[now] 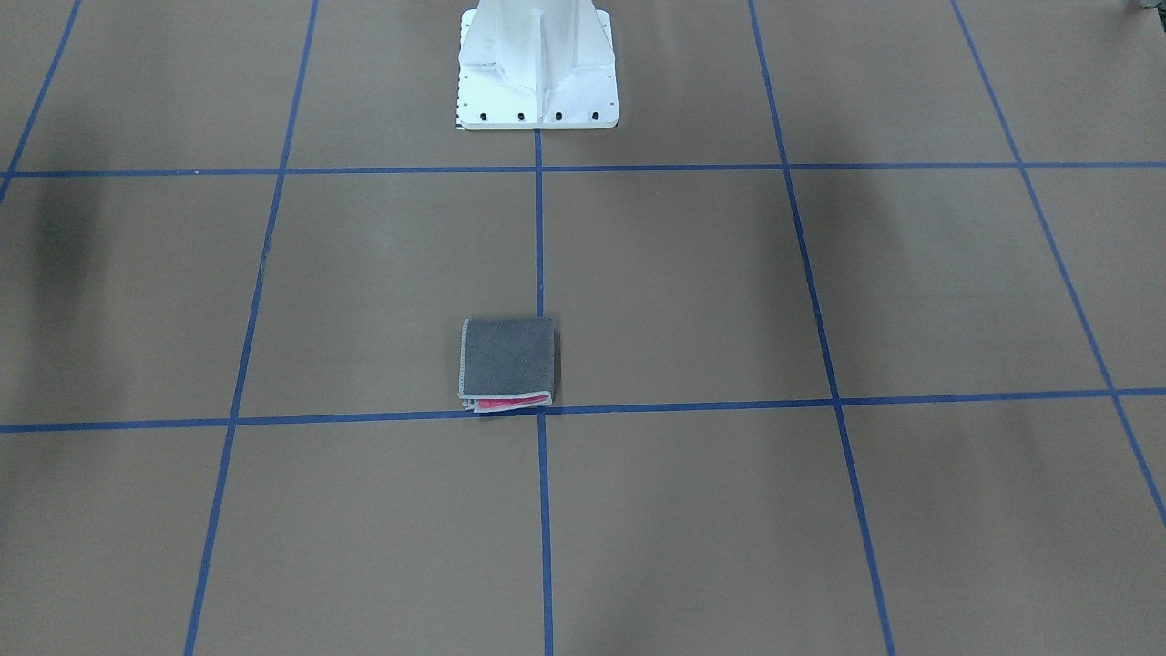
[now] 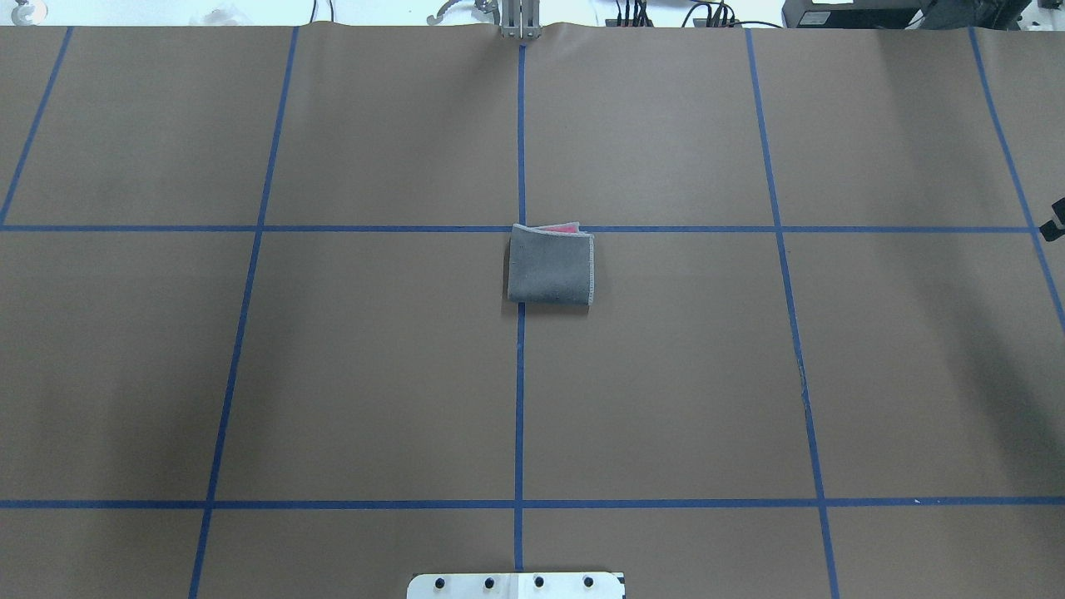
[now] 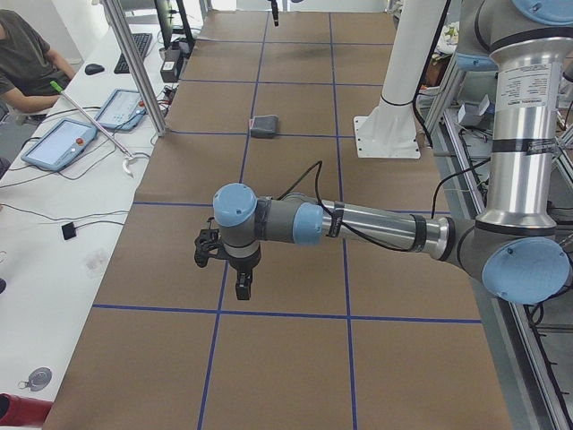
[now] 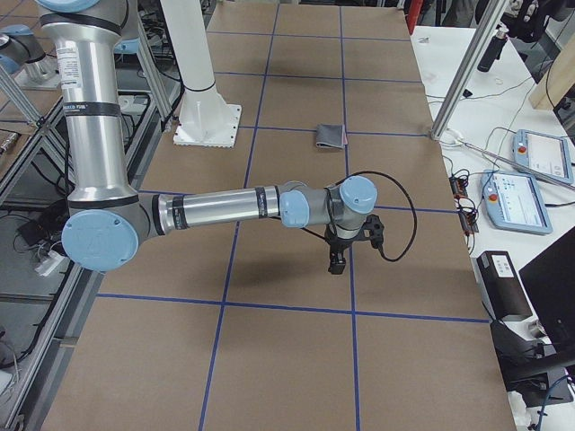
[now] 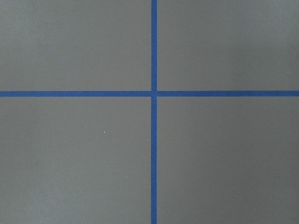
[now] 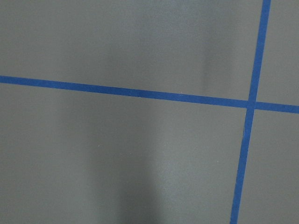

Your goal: Fold towel twice with both arms

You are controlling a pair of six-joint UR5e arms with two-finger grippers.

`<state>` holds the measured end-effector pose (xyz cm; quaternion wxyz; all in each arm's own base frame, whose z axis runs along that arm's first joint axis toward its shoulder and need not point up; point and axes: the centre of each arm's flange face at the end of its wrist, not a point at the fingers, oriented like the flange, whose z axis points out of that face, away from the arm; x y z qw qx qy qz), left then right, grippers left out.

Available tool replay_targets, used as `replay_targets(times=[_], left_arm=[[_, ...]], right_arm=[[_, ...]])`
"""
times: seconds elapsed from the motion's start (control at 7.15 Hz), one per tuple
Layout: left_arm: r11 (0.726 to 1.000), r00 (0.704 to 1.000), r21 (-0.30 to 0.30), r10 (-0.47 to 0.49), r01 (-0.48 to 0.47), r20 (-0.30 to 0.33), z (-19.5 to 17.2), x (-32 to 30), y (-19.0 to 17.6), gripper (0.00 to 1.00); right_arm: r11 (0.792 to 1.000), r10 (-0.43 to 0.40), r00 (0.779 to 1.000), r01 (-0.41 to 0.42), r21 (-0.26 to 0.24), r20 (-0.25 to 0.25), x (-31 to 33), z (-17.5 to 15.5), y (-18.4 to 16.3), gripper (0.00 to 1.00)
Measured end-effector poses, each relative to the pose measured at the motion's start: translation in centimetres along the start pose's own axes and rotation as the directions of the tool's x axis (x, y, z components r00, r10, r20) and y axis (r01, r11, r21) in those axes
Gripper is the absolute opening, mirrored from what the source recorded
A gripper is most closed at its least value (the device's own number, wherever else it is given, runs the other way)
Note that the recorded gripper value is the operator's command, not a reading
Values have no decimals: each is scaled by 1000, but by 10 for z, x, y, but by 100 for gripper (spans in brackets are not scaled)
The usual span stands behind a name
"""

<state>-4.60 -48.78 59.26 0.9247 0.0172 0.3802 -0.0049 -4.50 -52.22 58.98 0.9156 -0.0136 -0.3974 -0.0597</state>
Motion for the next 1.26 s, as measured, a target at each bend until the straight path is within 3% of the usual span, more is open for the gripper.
replay_targets(times=[0.56,1.26], left_arm=[[1000,1000,-2,-5,5,-1,2,-1,1,99],[1000,1000,-12,-14,14,1,6,-6,3,99]], right_arm=[[999,-6,1000,7,-40,14,-11,18,7,100],[999,-29,999,30,-30,25,-21,10,32,100]])
